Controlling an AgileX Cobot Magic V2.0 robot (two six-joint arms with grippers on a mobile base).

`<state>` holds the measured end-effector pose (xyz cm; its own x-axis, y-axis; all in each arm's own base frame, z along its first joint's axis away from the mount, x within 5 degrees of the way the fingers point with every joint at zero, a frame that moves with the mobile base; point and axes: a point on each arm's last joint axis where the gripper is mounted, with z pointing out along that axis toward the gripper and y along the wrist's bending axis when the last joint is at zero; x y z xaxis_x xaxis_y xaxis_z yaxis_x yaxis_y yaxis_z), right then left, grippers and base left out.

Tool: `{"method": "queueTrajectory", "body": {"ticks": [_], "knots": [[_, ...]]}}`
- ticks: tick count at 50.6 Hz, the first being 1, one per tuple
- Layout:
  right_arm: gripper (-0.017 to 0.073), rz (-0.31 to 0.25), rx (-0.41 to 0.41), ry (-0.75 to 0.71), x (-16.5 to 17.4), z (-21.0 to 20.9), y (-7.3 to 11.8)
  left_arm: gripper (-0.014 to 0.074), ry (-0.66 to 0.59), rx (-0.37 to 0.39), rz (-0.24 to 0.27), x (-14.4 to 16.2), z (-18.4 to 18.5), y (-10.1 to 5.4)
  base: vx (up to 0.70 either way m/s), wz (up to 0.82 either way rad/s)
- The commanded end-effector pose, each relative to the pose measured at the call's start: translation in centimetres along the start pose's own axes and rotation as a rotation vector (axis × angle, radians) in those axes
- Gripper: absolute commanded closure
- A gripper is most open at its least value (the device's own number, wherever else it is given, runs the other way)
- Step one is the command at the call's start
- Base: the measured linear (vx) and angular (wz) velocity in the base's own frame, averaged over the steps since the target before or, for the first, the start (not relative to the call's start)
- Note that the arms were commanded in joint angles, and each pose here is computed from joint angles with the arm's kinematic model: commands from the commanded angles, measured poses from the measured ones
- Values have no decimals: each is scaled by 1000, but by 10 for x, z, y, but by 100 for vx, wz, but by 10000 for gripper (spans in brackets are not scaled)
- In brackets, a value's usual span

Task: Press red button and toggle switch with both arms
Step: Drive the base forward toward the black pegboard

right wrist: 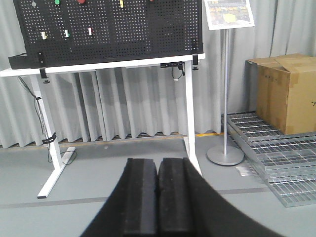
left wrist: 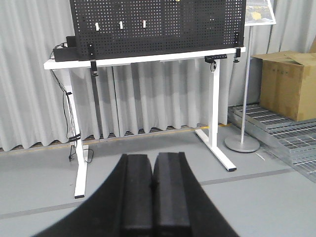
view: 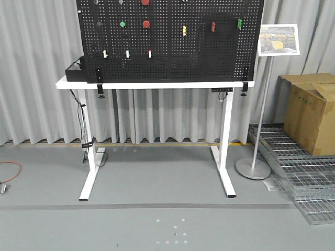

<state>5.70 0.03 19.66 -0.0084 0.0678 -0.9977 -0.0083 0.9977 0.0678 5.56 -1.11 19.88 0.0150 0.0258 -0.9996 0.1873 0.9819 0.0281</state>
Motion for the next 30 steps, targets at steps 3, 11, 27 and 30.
{"method": "queueTrajectory", "body": {"ticks": [3, 11, 27, 30], "knots": [[562, -16, -4, -87, -5, -1, 0, 591, -54, -17, -7, 4, 0, 1, 0, -1], [562, -16, -4, -87, -5, -1, 0, 591, -54, -17, -7, 4, 0, 1, 0, 0], [562, -16, -4, -87, -5, -1, 0, 591, -54, -17, -7, 4, 0, 1, 0, 1], [562, -16, -4, -87, -5, -1, 0, 591, -54, -17, -7, 4, 0, 1, 2, -1]]}}
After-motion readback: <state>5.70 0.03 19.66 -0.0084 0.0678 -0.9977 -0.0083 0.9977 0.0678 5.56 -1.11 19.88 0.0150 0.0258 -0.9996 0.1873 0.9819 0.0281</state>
